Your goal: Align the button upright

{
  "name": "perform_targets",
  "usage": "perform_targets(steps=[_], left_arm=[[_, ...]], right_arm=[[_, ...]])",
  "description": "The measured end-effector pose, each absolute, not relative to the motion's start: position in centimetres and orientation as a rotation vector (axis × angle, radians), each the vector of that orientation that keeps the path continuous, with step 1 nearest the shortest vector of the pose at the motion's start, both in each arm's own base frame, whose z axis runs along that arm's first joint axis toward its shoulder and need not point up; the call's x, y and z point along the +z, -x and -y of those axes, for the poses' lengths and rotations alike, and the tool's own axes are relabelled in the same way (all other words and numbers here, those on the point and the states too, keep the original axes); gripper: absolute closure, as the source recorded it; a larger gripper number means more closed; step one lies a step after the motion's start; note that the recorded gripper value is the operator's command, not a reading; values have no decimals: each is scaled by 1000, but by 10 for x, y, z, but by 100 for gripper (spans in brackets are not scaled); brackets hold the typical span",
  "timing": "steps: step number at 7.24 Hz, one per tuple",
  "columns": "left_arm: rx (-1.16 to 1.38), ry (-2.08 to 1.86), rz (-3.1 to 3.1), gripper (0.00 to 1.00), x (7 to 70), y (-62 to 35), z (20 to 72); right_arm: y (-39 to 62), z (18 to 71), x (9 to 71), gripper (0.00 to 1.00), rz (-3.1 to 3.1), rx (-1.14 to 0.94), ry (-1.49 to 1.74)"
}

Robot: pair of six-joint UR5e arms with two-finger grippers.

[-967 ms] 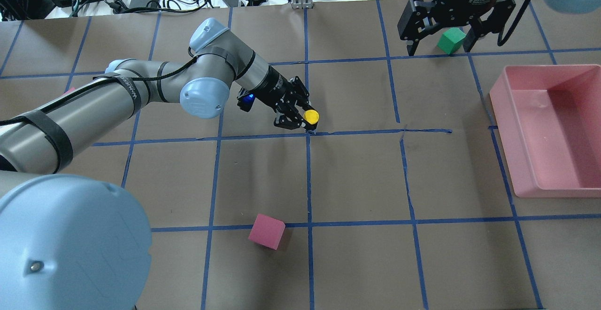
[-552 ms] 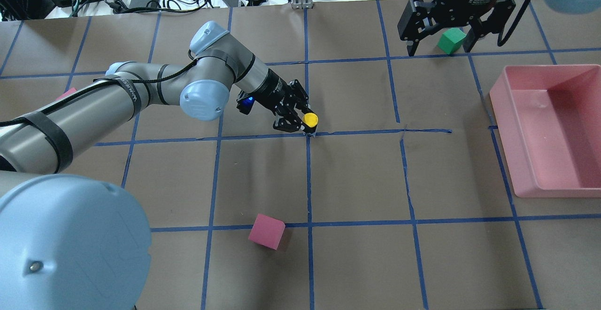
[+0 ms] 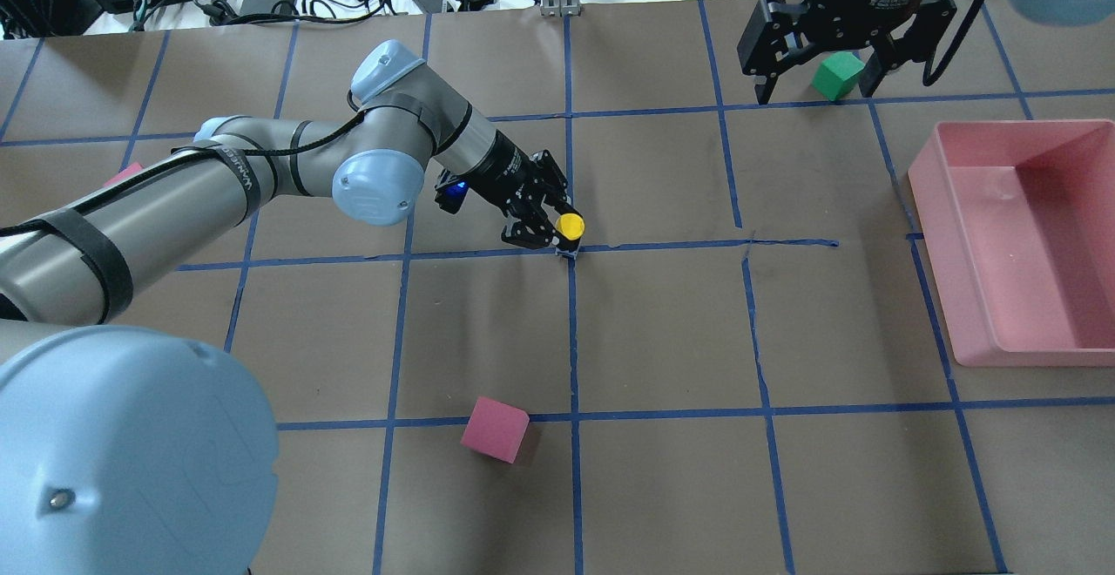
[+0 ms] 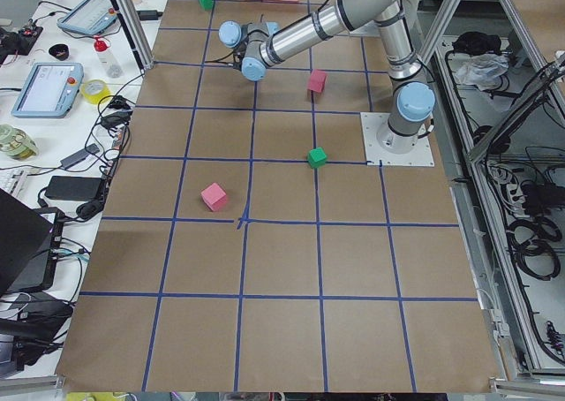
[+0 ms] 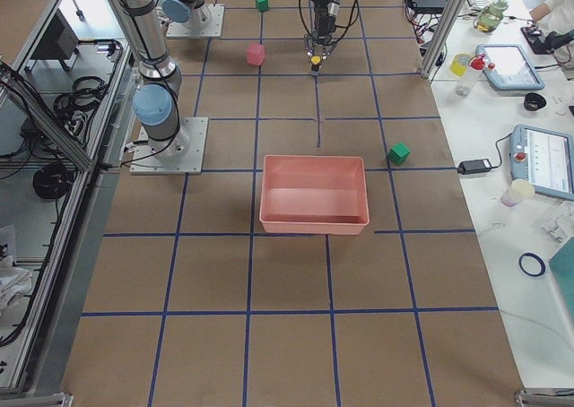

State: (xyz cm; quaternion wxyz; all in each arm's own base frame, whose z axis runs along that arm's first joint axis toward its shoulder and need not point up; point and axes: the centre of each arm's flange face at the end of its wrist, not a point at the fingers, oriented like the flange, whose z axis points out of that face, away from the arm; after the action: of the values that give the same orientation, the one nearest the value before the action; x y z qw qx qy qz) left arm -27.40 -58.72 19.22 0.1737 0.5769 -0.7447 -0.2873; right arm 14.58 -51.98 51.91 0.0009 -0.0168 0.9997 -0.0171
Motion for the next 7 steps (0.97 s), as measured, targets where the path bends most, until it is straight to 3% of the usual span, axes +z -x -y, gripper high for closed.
perform_targets(steps=[3,7], left_arm=[[-664,-1585,2177,0,241,270,594],[-282,-1074,2532,0,381,263,556]], right_arm=[[-146,520,519,0,-3139,-55,53],[-146,520,519,0,-3139,-54,51]])
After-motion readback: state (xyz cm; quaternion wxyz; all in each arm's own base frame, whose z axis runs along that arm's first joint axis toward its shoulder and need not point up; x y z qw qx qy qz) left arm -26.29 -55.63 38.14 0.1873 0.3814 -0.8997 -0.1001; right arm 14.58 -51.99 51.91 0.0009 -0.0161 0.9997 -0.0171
